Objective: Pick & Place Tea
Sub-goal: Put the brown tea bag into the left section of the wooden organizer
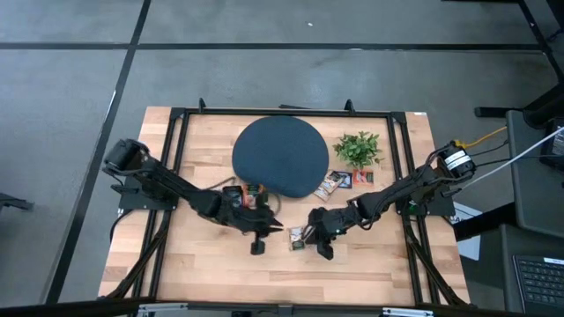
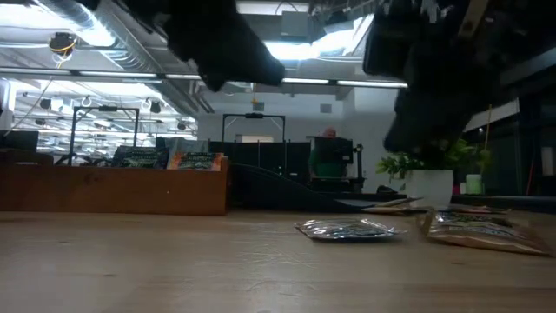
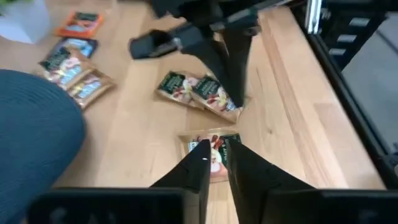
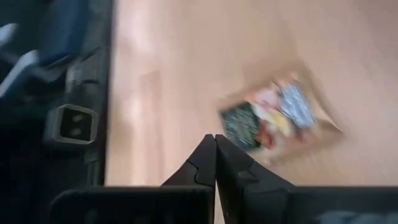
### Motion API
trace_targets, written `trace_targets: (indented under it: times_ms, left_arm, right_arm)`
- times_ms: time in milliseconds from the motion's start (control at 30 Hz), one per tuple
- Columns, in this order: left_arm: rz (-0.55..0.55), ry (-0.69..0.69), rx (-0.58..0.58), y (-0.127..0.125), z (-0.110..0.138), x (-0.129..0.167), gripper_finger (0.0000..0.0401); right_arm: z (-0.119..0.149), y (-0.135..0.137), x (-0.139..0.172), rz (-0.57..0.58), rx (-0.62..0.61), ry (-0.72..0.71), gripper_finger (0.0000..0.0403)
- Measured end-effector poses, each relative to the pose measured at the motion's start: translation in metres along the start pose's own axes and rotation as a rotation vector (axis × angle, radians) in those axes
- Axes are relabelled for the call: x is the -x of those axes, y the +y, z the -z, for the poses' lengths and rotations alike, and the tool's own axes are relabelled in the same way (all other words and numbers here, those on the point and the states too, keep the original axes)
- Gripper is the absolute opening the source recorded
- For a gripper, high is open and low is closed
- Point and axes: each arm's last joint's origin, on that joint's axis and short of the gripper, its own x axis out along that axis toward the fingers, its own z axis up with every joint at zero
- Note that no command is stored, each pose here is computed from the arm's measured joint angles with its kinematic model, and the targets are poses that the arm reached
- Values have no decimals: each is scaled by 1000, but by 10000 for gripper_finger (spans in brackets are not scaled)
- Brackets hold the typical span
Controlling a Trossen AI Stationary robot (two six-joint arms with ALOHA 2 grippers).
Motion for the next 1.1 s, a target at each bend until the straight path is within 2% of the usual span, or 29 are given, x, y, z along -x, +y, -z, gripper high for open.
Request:
trace_targets:
  times_ms: [133,300,467,667,800,933,1100]
  left_arm:
    - [8,69,-18,-7,-1,-20,21]
    - [-3,125,-13,-12,3,-38,3]
    - [15,164,-6,-12,7,-49,2]
    - [18,166,-6,-12,8,-51,4]
    - [23,164,-4,-12,8,-51,2]
    - [44,171,-3,-13,8,-51,2]
    - [44,173,-4,-13,8,-51,2]
  right_arm:
    - [9,-2,0,72,-146,44,7]
    - [21,-1,2,154,-238,125,7]
    - [16,12,10,297,-206,211,7]
    - [1,34,22,341,-42,305,7]
    - [0,37,28,386,-27,357,10]
    - [3,35,31,408,-44,404,42]
    - [-3,35,28,411,-66,317,117]
